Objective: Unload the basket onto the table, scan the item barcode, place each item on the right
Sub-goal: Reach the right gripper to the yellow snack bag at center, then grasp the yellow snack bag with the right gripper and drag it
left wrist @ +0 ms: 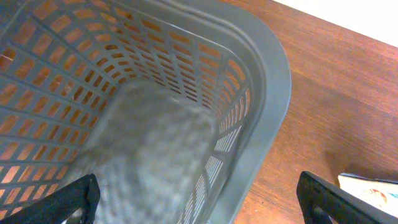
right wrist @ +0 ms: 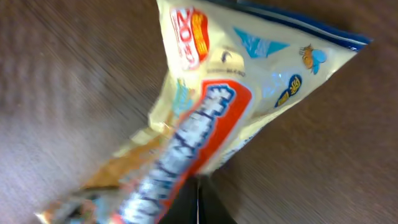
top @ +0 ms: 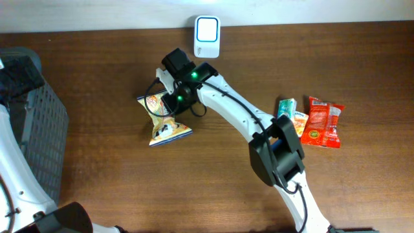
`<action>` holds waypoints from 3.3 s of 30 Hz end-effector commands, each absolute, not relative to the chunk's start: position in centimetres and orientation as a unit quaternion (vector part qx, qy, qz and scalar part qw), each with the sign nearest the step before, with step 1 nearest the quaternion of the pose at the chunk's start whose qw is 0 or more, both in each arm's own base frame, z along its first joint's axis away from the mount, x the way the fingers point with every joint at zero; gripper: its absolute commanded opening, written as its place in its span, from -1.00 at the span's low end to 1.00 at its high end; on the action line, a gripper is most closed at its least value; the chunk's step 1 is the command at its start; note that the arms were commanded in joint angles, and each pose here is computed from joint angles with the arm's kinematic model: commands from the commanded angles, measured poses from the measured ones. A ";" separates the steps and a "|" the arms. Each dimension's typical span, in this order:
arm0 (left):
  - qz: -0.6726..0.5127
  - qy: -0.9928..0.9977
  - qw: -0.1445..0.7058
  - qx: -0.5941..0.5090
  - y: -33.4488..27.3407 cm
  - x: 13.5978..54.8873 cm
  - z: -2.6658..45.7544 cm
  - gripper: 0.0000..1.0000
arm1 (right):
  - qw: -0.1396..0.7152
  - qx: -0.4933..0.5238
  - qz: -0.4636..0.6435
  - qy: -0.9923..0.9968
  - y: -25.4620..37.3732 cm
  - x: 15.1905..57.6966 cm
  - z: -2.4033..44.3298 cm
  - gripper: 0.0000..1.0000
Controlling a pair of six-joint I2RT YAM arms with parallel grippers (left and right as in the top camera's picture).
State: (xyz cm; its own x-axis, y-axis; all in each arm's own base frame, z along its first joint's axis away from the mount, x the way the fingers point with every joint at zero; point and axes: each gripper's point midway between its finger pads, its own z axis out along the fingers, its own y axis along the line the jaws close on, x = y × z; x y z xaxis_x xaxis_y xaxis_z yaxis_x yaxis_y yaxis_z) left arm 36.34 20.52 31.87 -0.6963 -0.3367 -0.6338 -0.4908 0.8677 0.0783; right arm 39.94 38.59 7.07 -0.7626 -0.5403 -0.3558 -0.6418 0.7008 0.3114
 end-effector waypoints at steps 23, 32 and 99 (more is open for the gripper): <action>0.125 0.914 0.318 -0.221 20.6 36.2 32.0 0.99 | 0.138 -0.362 0.209 0.898 40.5 39.5 9.9 -0.84; 0.125 0.914 0.317 -0.221 20.6 36.2 32.0 0.98 | 0.135 -0.369 0.196 0.899 40.6 39.6 8.4 -0.84; 0.125 0.914 0.317 -0.221 20.6 36.2 32.0 0.98 | 0.008 -0.377 0.275 0.884 44.4 33.5 4.2 0.52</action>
State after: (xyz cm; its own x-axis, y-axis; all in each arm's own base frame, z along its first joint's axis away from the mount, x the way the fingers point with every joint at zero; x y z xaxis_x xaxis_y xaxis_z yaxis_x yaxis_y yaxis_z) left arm 36.33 20.52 31.86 -0.6966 -0.3368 -0.6335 -0.4908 0.8677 0.0784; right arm 33.56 43.90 4.86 -0.7706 -0.6122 -0.1770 -0.5946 0.5908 0.5454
